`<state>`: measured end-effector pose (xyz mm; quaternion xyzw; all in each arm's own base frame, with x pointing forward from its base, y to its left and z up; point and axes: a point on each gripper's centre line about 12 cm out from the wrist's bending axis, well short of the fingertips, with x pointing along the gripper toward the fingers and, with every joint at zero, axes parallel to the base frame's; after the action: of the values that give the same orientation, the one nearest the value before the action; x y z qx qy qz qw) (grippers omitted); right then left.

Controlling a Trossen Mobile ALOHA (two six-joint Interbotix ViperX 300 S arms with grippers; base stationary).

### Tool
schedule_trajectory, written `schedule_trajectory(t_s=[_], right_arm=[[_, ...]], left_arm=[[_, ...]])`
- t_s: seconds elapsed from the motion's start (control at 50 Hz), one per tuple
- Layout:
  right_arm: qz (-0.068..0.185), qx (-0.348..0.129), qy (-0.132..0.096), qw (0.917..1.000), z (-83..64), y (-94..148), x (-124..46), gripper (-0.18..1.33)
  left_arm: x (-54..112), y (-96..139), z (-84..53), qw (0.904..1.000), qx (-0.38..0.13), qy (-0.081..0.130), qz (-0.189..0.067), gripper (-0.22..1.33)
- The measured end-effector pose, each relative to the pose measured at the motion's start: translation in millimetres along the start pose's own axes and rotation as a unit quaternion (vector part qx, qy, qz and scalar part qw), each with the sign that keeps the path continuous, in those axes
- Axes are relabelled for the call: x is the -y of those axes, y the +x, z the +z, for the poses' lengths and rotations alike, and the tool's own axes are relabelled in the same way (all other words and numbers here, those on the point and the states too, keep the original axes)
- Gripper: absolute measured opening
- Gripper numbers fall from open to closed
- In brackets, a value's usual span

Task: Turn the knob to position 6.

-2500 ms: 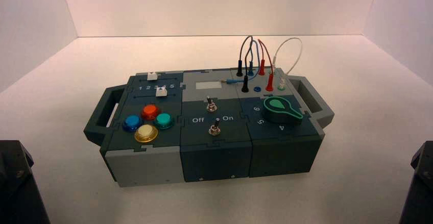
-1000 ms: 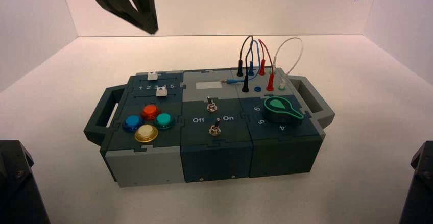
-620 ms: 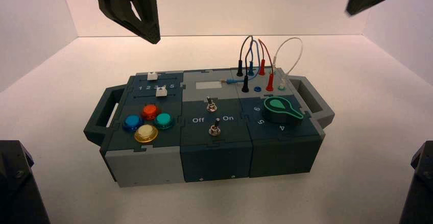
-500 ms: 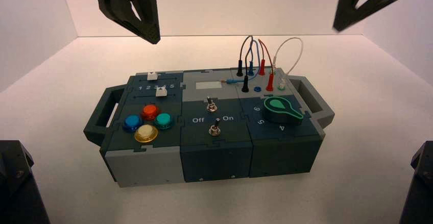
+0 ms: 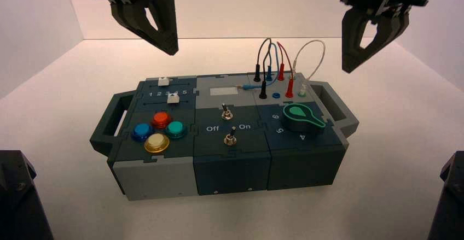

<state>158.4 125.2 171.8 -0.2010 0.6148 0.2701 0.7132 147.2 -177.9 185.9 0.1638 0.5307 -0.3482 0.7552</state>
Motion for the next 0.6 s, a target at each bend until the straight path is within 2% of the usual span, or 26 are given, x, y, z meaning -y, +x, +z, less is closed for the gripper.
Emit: schedule_trajectory(t_s=[0.24, 0.6], right_arm=[[0.002, -0.026, -0.001, 0.9997, 0.9, 12, -0.2, -0.14], [0.011, -0.067, -0.012, 0.9976, 2.9, 36, -7.9, -0.14]], left_arm=[[15.4, 1, -2.8, 0.9996, -0.005, 0.023, -0.015, -0.16], [23.0, 2, -4.3, 0.9991, -0.009, 0.034, -0.022, -0.16]])
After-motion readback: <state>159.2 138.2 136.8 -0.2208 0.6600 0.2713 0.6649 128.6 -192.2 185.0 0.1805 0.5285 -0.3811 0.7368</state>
